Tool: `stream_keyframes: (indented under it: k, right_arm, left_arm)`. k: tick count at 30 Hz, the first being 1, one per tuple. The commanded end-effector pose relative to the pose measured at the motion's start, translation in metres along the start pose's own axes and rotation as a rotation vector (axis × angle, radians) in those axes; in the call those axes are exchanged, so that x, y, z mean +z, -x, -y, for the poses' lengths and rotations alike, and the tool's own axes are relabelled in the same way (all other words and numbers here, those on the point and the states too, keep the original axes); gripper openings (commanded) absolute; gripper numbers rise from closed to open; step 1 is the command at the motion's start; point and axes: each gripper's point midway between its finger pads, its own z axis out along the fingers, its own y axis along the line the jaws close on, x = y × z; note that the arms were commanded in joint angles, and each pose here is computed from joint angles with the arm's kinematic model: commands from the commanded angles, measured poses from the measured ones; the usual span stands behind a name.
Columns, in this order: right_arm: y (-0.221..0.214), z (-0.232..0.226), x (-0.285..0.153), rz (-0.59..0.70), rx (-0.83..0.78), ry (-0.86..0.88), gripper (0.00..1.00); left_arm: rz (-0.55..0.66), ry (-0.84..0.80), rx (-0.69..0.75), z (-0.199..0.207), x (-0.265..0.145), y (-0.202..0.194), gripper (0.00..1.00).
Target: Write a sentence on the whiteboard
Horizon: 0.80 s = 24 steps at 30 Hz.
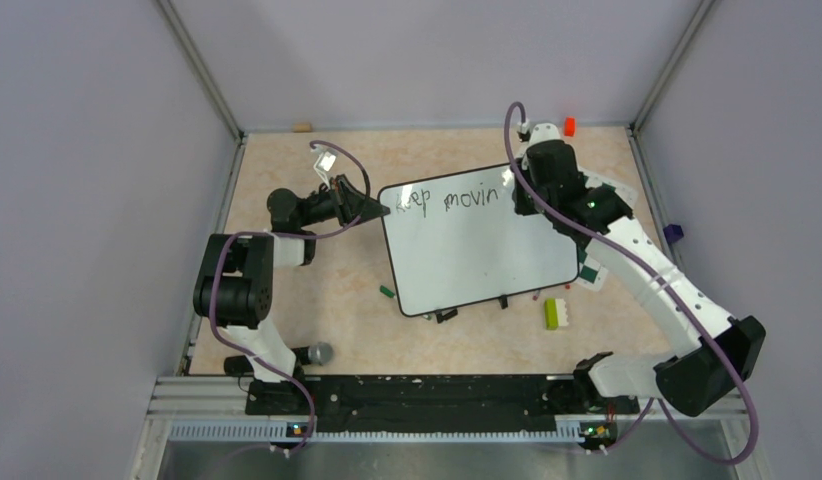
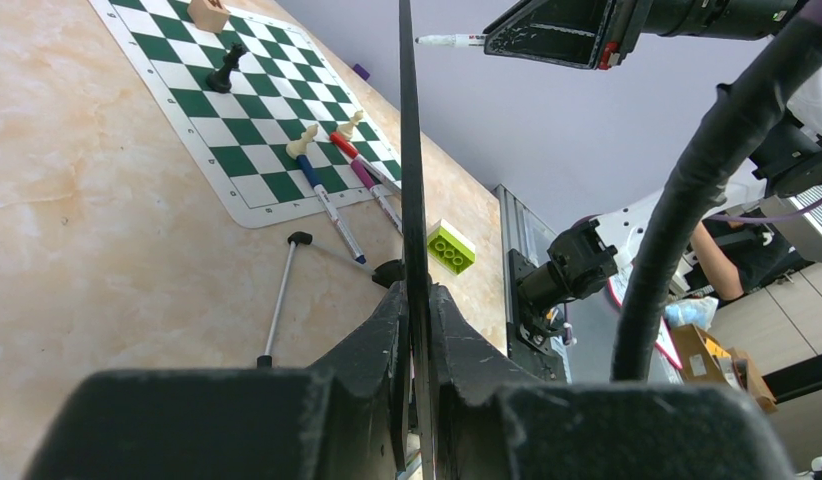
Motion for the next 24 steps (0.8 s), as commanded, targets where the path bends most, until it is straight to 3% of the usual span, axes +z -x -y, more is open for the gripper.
stream_keyframes:
  k: [1,24]
  right_arm:
    - [0.033,0.004,-0.008,0.096,0.048,-0.008,0.0]
    - [0.035,-0.01,0.006,0.086,0.031,0.055,0.0]
  left_arm:
    - [-0.033,-0.049,0.128,0.018,-0.003,0.0,0.1]
    - [-0.035,-0.049,0.125,0.017,-0.003,-0.001,0.1]
